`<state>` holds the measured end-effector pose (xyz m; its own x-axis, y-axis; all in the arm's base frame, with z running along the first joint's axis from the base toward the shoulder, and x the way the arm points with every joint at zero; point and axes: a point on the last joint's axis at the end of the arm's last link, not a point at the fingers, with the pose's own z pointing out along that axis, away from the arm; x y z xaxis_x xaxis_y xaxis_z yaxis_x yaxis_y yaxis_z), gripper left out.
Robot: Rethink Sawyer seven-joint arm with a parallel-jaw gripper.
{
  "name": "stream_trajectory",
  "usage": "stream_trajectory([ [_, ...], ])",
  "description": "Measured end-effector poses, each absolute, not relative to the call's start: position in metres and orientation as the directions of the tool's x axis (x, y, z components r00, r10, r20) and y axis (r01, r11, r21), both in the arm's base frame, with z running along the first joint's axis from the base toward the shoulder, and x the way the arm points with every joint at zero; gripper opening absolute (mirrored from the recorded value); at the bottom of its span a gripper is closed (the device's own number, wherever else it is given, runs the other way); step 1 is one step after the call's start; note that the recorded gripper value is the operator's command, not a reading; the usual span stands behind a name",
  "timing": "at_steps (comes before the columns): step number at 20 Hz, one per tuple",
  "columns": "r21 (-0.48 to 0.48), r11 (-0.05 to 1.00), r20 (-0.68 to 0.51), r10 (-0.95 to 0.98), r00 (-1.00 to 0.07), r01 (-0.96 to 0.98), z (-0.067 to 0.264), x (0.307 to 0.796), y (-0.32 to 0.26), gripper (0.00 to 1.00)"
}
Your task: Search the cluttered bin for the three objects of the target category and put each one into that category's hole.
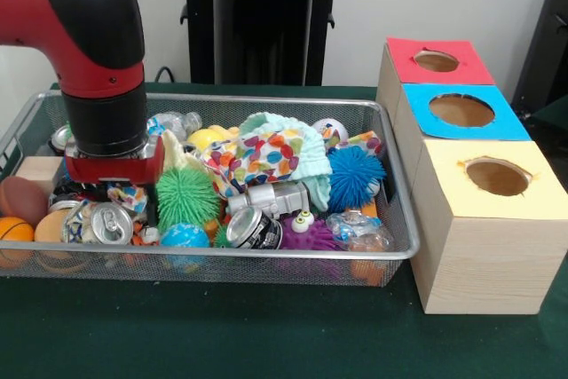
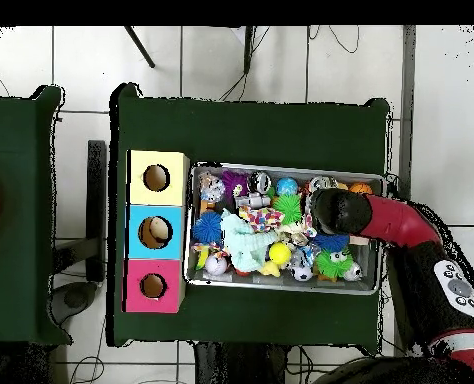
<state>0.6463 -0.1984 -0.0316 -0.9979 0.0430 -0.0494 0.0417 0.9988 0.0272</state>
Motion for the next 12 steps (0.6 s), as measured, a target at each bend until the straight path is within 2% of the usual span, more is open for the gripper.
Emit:
stream_trajectory([
  [4, 0.022, 0.999, -0.049, 0.039, -0.998, 0.038, -0.026, 0.646, -0.198, 1.00],
  [12, -0.004, 0.999, -0.002, 0.052, -0.999, 0.052, 0.037, 0.656, -0.210, 1.00],
])
